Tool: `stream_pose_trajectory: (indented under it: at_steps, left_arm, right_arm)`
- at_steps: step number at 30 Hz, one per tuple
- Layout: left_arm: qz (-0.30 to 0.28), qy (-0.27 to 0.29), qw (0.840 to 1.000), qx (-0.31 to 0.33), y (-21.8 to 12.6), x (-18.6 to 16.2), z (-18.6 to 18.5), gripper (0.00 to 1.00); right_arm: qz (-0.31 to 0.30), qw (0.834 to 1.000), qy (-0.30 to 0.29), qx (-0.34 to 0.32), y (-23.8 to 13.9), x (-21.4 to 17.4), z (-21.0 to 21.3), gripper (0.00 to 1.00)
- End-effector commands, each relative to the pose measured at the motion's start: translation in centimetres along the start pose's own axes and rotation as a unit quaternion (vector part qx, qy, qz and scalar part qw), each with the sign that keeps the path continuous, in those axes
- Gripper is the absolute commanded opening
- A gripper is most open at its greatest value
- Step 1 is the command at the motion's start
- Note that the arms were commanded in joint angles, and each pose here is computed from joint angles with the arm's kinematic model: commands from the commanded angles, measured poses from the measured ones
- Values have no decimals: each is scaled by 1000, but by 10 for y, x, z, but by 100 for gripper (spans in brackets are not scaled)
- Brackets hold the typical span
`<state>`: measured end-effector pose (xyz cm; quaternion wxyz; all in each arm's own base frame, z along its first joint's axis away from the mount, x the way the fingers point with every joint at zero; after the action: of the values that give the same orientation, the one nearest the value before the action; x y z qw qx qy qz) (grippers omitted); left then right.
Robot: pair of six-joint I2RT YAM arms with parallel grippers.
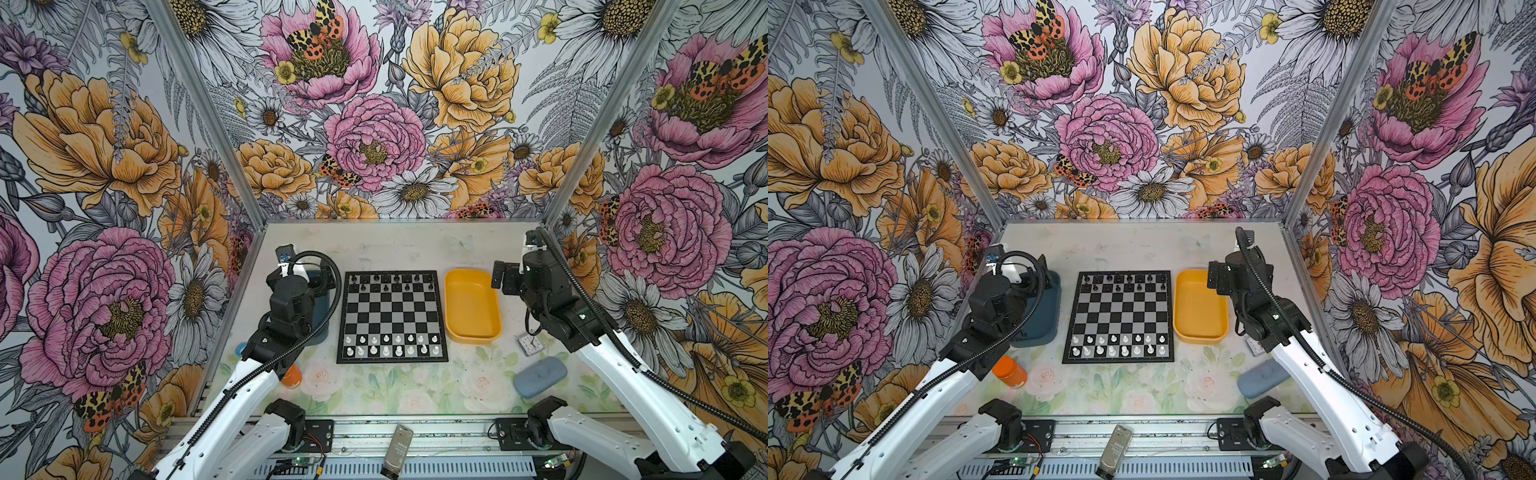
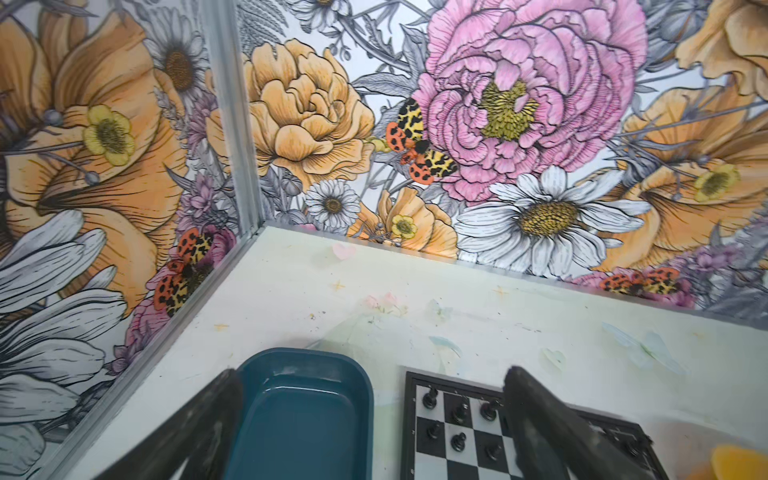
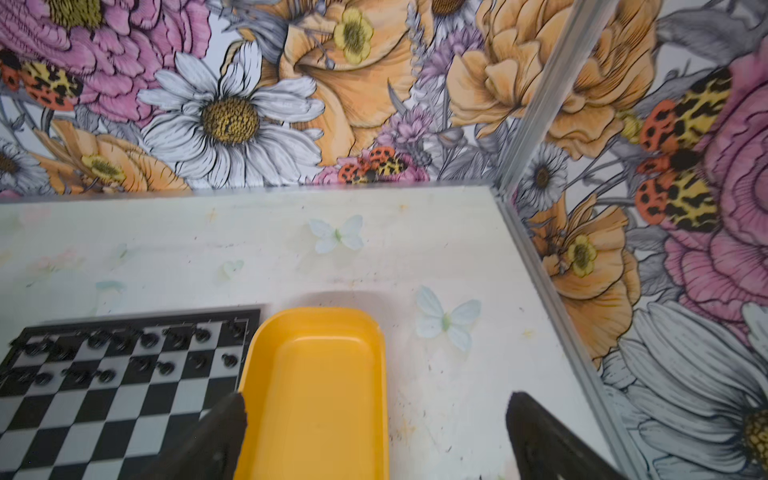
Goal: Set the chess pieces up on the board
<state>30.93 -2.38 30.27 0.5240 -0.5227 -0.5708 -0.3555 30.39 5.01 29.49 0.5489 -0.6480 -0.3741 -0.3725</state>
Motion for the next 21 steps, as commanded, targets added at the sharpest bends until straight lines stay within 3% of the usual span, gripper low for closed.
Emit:
stream_pose_trajectory:
  at_steps: [1, 8, 12, 16, 21]
  left_arm:
    - [-33, -5, 998, 45, 12, -4, 26, 99]
    - [-57, 14, 997, 50, 34, -38, 51, 99]
    - [-74, 38, 996, 42, 43, -59, 57, 99]
    - [-110, 45, 993, 21, 43, -70, 57, 99]
    - [-97, 49, 994, 30, 57, -91, 63, 99]
  right_arm:
    - [-95, 994, -14, -45, 9, 22, -17, 100]
    - [-131, 986, 15, -107, 51, -21, -54, 100]
    - [-144, 985, 25, -93, 75, -51, -54, 100]
    - [-131, 988, -3, -81, 96, -69, -45, 100]
    - [-128, 988, -8, -80, 114, -82, -42, 100]
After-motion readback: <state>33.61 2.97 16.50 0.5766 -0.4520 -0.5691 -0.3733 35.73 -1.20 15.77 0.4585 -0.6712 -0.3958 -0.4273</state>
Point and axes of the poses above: each gripper's point midway between its finger pads, its own y axis out along the fingers, its own z axis along the line the jaws close on, x = y × z, the point moved 1 cm from there along -y, back along the fingers, and after that the axes turned 4 degrees about -y, right-handed, at the moved point
